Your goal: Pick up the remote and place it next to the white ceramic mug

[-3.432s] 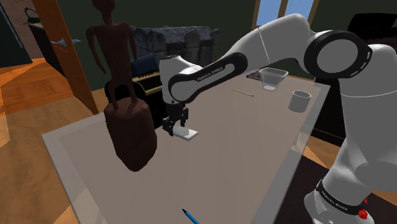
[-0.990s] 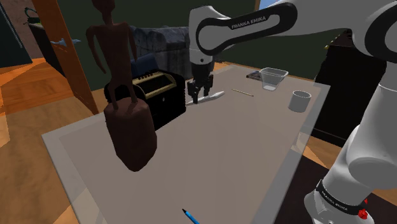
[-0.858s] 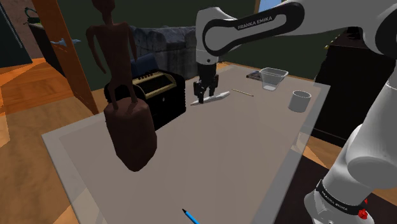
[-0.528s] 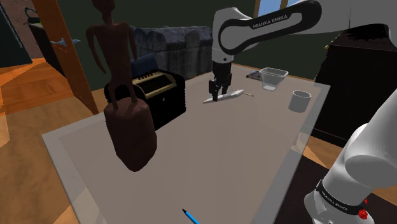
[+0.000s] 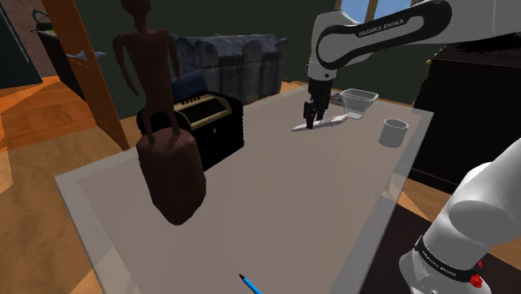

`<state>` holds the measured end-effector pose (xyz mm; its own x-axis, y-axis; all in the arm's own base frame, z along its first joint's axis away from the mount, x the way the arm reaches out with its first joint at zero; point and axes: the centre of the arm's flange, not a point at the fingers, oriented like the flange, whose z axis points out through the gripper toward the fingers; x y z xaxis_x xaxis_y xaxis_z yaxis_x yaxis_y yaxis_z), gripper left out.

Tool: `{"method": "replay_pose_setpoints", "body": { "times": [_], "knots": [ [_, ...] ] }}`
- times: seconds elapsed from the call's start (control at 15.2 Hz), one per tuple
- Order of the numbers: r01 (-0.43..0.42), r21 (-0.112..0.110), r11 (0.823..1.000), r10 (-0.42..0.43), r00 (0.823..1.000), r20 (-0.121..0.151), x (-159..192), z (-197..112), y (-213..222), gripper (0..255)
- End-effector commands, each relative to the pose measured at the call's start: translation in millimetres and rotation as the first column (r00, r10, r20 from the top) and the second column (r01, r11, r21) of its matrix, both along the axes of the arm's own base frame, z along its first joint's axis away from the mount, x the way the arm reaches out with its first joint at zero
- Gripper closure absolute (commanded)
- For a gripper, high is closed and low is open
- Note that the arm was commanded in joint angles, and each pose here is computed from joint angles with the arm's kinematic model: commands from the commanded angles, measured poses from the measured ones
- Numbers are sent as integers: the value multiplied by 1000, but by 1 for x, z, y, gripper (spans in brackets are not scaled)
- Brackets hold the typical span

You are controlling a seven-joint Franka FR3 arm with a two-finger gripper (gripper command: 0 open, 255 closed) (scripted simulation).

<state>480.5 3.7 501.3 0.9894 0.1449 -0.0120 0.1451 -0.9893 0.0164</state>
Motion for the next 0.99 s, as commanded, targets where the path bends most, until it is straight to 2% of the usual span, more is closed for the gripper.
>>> {"method": "replay_pose_setpoints", "body": {
  "times": [0.0,0.92],
  "knots": [
    [-1,0,1000,1,1000,1,-10,0,-24,255],
    [-1,0,1000,1,1000,1,-81,1,-195,255]
  ]
}}
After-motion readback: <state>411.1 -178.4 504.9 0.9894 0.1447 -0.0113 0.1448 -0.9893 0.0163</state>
